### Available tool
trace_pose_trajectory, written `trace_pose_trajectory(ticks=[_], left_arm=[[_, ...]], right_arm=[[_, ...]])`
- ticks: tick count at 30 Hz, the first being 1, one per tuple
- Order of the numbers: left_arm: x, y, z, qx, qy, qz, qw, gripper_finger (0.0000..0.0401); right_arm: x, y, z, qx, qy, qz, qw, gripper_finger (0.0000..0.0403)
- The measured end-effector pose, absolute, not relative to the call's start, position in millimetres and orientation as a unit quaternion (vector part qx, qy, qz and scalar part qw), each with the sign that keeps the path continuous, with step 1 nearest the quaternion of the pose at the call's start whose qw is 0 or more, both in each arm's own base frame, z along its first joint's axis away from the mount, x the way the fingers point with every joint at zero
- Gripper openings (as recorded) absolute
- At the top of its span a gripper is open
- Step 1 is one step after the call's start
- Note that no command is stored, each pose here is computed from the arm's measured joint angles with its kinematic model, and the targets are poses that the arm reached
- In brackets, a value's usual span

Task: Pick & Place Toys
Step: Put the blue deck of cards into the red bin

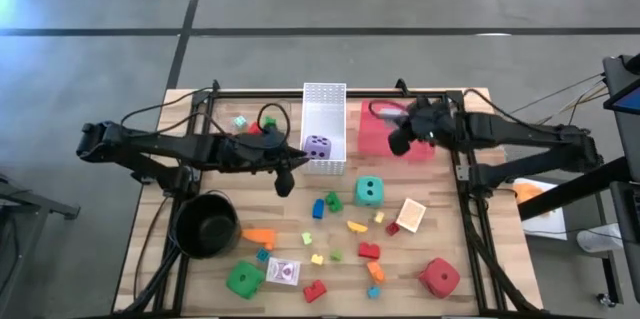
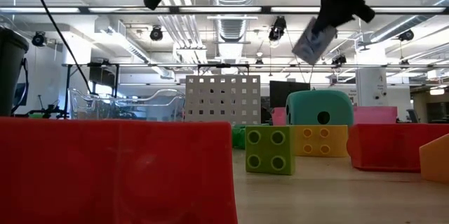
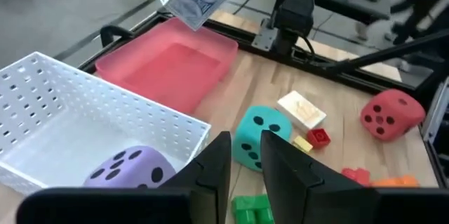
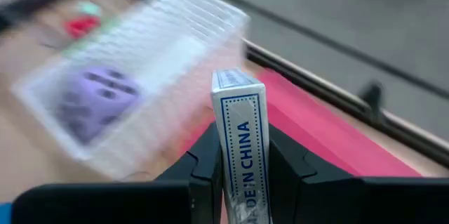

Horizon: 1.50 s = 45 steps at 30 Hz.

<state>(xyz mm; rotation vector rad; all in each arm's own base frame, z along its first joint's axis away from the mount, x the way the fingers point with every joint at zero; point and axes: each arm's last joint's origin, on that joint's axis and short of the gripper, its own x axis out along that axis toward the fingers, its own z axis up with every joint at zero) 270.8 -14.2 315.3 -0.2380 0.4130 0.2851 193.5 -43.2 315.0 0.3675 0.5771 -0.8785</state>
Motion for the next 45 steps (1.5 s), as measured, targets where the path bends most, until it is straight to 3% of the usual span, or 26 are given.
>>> trace_pose_trajectory(ticks=[7,16,25,45], left_arm=[[252.9,-13.4,323.0,-0.121,0.22,0.128,0.96,0.0081],[241.4,-14.4,319.3,-0.119,0.259,0.113,0.952,0.0081],[241.0,-14.3,318.7,-0.119,0.262,0.114,0.951,0.0081],[235.5,-14.1,310.8,-0.134,0.306,0.127,0.934,0.0081]], right_arm=[[192.1,-85.3,299.5,0.221,0.303,-0.458,0.806,0.0059],[210.6,-120.4,251.7,0.251,0.389,-0.476,0.748,0.0059],[238.2,-140.7,220.6,0.295,0.403,-0.408,0.765,0.0059],[224.4,-160.3,210.4,0.401,0.368,-0.449,0.709,0.0059]])
